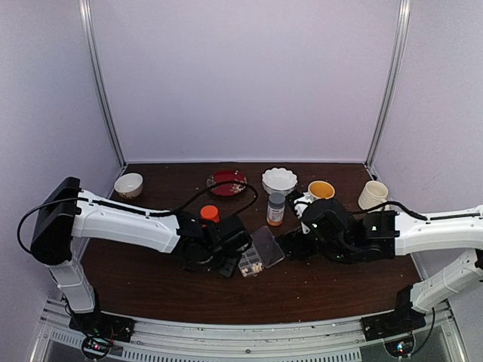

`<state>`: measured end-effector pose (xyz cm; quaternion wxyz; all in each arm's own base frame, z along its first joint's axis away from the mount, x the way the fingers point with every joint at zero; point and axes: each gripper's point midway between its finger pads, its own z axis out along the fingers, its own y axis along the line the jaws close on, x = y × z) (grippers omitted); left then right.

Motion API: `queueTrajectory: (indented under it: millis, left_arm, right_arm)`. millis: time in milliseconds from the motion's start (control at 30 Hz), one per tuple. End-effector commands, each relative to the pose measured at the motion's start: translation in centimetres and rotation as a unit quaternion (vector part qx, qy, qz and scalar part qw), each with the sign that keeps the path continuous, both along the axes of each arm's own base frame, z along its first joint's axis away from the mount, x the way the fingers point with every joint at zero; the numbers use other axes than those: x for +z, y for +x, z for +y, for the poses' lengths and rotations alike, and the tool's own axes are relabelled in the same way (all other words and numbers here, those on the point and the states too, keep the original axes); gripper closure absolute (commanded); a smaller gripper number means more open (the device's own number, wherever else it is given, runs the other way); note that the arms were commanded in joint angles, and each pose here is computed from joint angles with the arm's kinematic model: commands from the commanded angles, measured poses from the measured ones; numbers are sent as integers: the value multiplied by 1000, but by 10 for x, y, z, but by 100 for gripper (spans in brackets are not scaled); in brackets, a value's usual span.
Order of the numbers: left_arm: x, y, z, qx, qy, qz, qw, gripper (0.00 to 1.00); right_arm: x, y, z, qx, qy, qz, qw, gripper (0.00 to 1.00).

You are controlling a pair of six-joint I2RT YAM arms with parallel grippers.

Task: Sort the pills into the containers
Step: Pick up the pill bottle from the center of the board.

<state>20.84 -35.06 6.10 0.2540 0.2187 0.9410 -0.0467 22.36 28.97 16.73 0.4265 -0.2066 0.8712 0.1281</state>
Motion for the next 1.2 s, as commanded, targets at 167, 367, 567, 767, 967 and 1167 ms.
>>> queueTrajectory:
  millis: [167, 367, 567, 767, 967, 1167]
  left_arm:
    - [1, 4, -1, 10, 4, -4, 1000, 54]
    - [-2, 5, -5, 2, 8, -2, 1000, 54]
    - [-1, 6, -6, 0, 6, -6, 1000, 55]
    - [0, 8, -11, -1, 1, -9, 1000, 60]
    - [2, 11, -14, -2, 0, -11, 1000, 60]
    - [2, 11, -11, 2, 12, -10, 1000, 70]
  right_arm:
    - [9, 4, -1, -12, 14, -14, 1000, 16]
    - [9, 4, 2, -8, 11, -12, 1000, 16]
    - [5, 4, 6, -4, 7, -7, 1000, 16]
    - [7, 4, 8, -1, 6, -8, 1000, 16]
    - [5, 4, 9, 0, 2, -6, 1000, 16]
    - [4, 5, 9, 1, -1, -5, 1000, 16]
